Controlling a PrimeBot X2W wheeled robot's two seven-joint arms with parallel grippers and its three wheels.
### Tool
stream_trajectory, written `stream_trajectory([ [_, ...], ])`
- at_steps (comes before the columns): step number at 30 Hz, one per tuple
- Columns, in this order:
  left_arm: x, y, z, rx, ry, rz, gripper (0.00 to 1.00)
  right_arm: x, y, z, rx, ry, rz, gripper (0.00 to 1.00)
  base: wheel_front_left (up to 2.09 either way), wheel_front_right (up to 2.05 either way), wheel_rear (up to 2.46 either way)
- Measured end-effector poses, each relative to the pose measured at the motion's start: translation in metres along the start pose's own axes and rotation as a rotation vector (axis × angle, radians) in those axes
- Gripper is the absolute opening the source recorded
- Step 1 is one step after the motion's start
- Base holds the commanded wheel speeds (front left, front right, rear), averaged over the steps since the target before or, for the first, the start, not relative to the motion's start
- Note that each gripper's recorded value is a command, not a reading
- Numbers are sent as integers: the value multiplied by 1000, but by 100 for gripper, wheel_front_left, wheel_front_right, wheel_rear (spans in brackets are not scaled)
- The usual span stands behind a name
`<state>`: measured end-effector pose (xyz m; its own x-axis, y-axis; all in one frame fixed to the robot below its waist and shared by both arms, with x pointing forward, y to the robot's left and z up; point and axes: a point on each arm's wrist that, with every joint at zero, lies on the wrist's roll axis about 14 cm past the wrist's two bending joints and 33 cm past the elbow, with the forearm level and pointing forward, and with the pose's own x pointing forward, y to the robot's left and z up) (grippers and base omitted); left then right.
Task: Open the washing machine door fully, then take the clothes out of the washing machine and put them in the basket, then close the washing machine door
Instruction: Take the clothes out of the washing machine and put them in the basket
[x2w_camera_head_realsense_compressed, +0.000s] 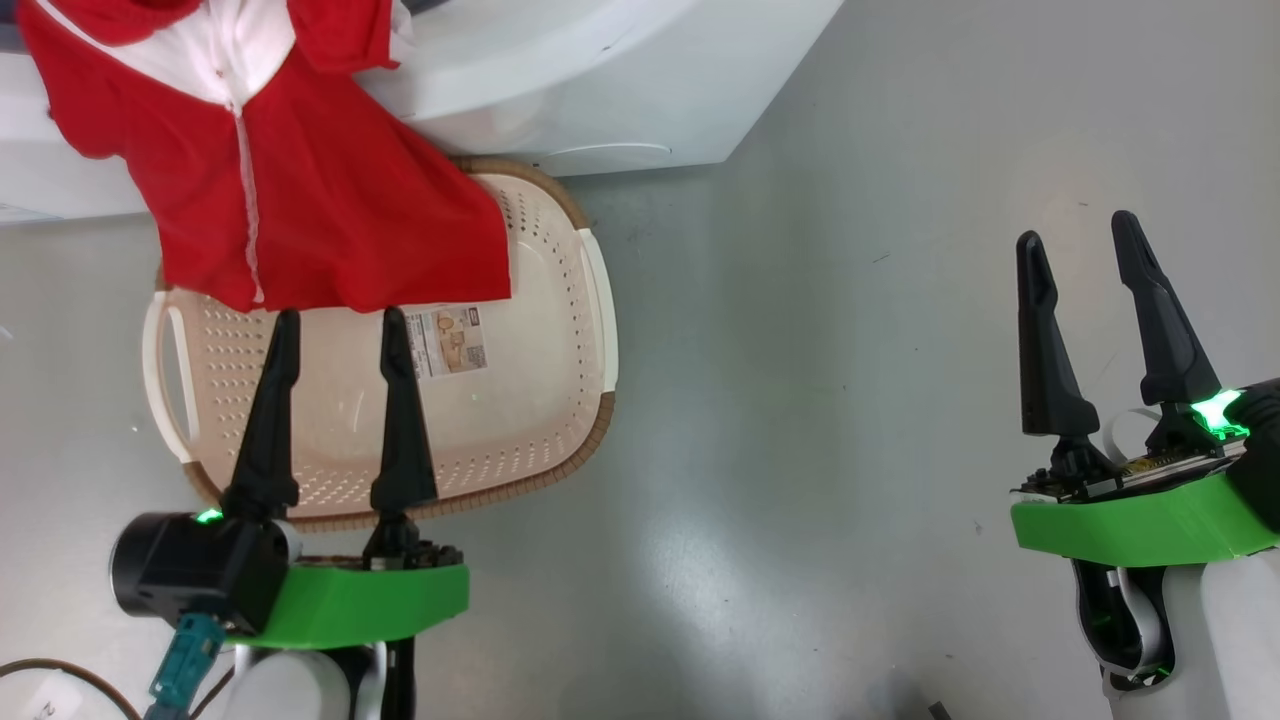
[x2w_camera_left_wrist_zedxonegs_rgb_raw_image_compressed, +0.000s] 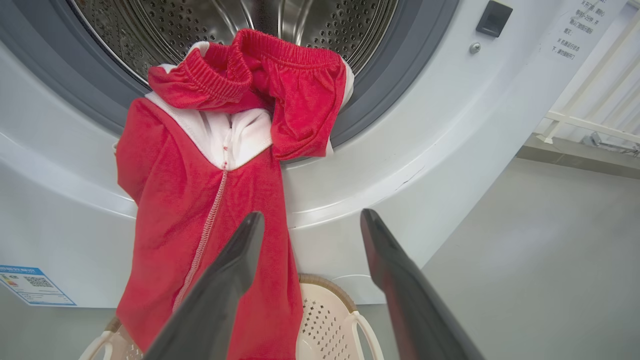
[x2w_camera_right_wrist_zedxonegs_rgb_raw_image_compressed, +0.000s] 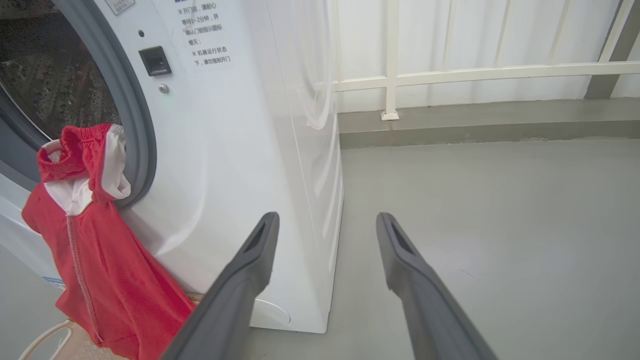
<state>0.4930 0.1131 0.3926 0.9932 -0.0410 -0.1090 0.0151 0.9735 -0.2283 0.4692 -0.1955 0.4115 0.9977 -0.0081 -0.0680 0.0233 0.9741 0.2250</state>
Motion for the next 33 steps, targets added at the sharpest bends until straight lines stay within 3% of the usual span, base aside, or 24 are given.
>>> stream_trajectory([
  [11, 6, 13, -8, 22, 20, 35, 100, -1, -1, -1, -2, 4, -2, 100, 0, 0, 0],
  [33, 88, 25, 5, 105, -28, 58, 100, -8, -9, 2, 1, 8, -25, 100, 0, 0, 0],
])
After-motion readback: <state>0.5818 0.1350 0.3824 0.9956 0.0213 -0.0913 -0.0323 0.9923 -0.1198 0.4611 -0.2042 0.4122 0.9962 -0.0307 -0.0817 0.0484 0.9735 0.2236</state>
